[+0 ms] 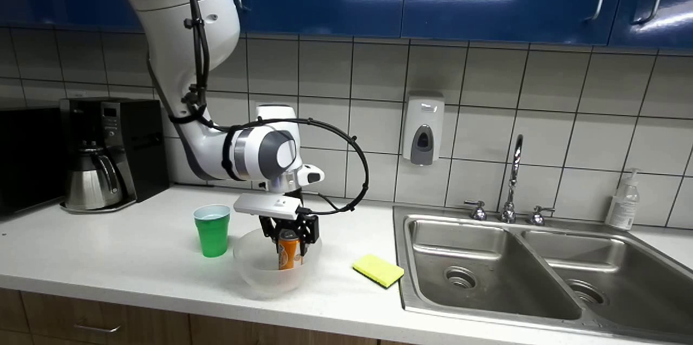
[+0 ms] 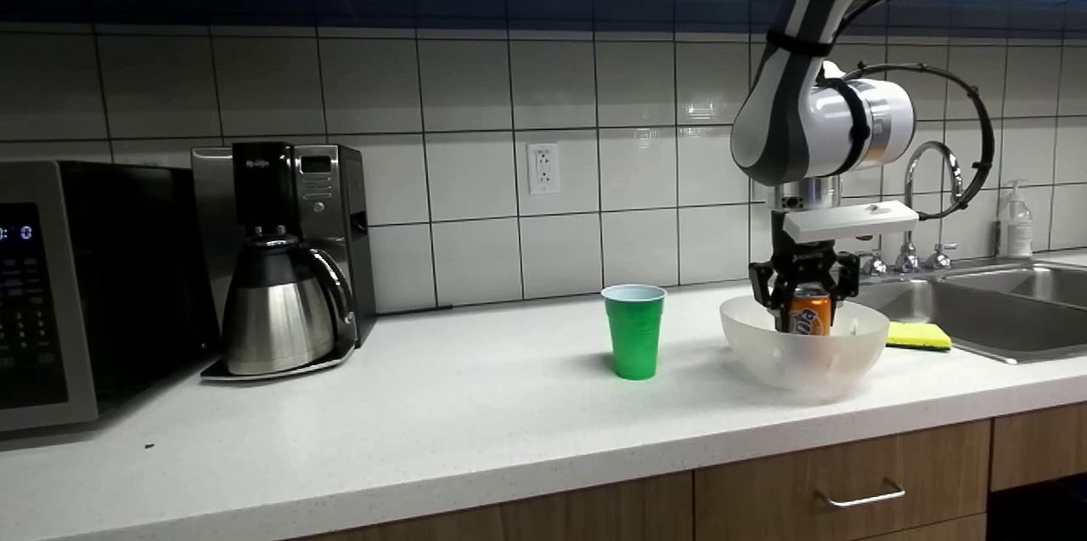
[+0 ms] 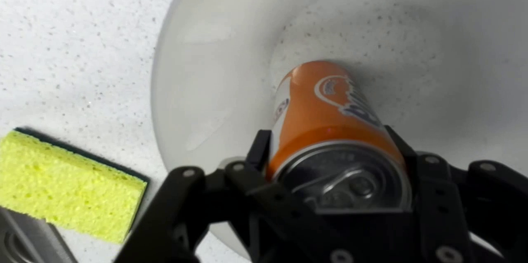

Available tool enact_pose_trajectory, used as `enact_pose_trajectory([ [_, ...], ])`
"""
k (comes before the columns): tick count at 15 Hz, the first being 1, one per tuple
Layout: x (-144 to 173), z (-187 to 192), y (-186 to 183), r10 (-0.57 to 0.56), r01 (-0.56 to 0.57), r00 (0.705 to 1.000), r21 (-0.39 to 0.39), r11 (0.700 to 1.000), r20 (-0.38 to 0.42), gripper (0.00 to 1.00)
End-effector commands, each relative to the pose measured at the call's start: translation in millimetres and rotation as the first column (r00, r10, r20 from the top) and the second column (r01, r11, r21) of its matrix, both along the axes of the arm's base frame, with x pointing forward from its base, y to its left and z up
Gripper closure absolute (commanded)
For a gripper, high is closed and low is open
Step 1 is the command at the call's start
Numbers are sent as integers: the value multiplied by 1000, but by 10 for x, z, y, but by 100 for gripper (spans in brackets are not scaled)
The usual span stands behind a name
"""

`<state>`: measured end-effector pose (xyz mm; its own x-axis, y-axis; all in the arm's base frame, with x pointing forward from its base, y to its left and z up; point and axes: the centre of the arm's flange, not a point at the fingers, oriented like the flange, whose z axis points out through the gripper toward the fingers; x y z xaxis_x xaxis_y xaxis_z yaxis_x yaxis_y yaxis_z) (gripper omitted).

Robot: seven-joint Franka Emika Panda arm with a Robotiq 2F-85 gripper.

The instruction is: Remove the orange can from the bowl and put it on the counter

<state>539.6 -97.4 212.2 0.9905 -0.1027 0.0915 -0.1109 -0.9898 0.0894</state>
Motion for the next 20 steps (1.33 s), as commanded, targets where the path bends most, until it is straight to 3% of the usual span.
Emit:
enact_pose_trajectory([
  [1, 124, 229, 21, -18, 18, 999, -3, 1000, 38, 60],
  [20, 632, 1271, -260, -46, 44, 973, 14, 999, 228, 60],
])
